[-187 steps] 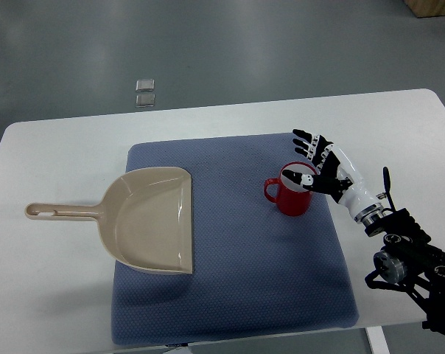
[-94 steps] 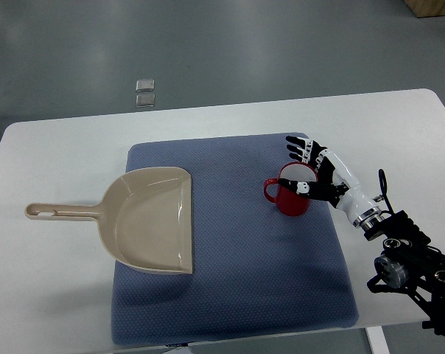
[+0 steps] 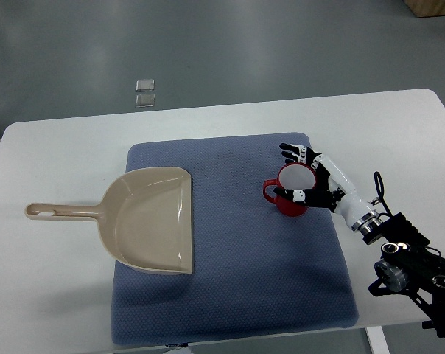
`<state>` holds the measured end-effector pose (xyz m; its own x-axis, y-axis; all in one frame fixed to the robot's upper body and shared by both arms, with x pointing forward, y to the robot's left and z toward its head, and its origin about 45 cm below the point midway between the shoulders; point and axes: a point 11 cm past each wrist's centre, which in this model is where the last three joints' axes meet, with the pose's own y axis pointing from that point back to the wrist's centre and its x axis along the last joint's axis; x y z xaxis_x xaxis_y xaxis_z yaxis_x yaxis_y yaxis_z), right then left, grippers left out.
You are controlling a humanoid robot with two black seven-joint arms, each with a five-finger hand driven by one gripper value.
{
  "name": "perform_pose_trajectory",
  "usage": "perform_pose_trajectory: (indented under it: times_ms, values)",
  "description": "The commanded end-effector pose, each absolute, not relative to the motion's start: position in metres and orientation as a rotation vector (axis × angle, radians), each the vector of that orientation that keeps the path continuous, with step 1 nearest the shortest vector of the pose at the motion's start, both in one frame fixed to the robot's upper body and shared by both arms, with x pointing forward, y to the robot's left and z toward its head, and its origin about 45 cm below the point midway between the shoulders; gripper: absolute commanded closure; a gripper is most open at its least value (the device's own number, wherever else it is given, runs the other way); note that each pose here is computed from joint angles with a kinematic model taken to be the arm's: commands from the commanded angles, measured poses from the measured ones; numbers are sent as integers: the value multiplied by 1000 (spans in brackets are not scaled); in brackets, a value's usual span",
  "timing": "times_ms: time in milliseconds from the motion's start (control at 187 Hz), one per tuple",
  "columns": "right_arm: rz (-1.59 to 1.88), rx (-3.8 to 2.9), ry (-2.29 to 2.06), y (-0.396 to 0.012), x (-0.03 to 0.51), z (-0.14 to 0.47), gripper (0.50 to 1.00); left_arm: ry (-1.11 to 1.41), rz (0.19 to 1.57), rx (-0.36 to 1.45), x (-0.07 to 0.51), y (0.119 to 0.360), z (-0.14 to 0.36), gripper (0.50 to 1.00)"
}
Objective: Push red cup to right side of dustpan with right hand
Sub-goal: 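Wrap the right hand fingers around the red mug, then push the red mug with the right hand toward the dustpan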
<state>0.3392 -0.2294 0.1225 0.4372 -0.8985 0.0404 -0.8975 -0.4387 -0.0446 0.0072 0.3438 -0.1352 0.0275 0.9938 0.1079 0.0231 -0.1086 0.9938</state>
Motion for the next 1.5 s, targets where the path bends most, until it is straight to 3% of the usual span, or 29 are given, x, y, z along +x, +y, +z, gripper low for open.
perform_pose_trajectory:
  times_ms: [0,588,1496]
  values:
    - [-96,-2652,1662,-231,340,122,574,1155,1257,1319,7,344,-135,500]
    - [-79,-2647,1675,-225,339,116,574,1154,1256,1320,7,344,-135,500]
    - [38,-2674,1563,-176,321,103,574,1155,1257,1319,7,344,-135,500]
